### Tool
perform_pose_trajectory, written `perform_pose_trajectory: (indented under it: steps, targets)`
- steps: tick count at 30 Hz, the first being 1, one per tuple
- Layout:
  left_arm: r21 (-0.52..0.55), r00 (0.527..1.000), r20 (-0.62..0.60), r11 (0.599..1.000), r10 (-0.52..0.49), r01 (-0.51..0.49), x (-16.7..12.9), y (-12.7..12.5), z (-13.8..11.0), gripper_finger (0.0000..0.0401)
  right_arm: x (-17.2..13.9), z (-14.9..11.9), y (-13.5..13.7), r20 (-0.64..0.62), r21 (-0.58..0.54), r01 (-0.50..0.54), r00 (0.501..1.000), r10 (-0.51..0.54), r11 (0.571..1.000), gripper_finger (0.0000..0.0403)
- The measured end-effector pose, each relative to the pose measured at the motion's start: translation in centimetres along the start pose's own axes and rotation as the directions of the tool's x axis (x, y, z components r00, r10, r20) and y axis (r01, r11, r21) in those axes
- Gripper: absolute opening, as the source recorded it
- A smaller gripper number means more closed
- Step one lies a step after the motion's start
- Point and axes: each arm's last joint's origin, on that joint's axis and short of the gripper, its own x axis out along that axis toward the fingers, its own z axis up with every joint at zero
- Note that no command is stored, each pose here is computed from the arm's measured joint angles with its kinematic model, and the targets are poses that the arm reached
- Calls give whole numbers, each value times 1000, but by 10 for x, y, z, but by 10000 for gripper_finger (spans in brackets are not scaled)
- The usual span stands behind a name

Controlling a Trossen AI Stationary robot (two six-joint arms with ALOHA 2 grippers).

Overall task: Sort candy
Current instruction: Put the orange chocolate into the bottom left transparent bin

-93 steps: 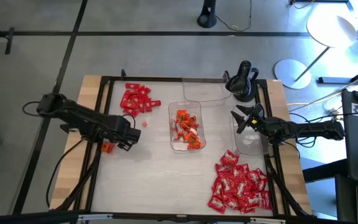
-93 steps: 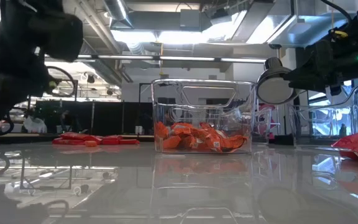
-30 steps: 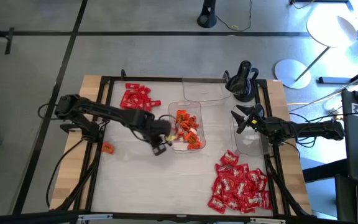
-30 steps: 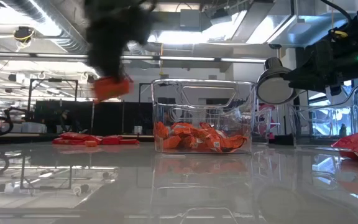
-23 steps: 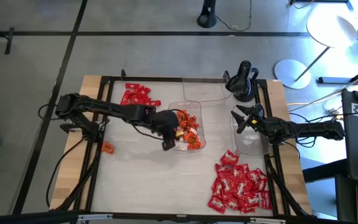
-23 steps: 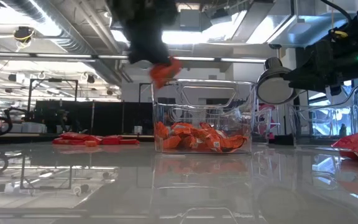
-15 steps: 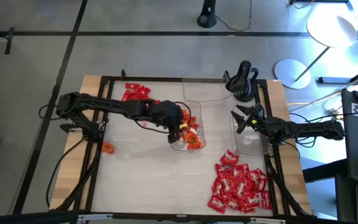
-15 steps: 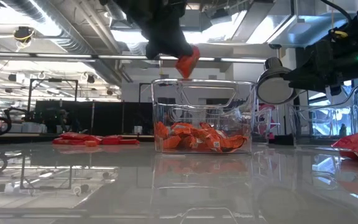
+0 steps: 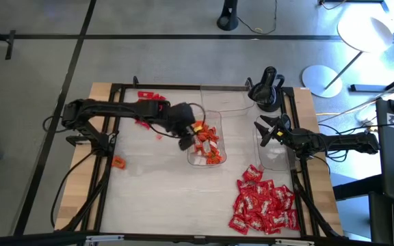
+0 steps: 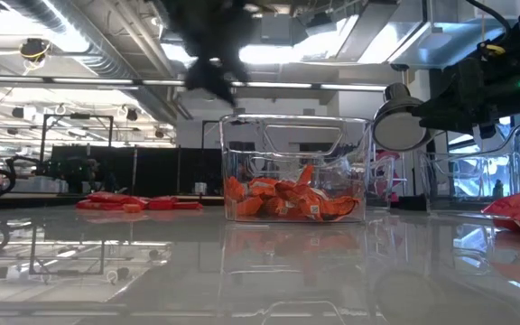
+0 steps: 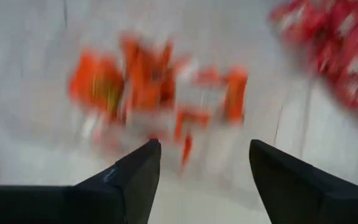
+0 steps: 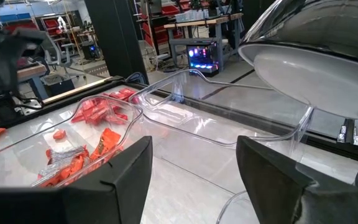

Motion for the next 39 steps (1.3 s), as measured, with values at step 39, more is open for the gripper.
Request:
perform_pose_trajectory:
  steps: [39]
  targets:
    - [217,424,-841,927,337,-305,45,25,-237,229,0,0,0,0,-8,0,1000,0,1000,230]
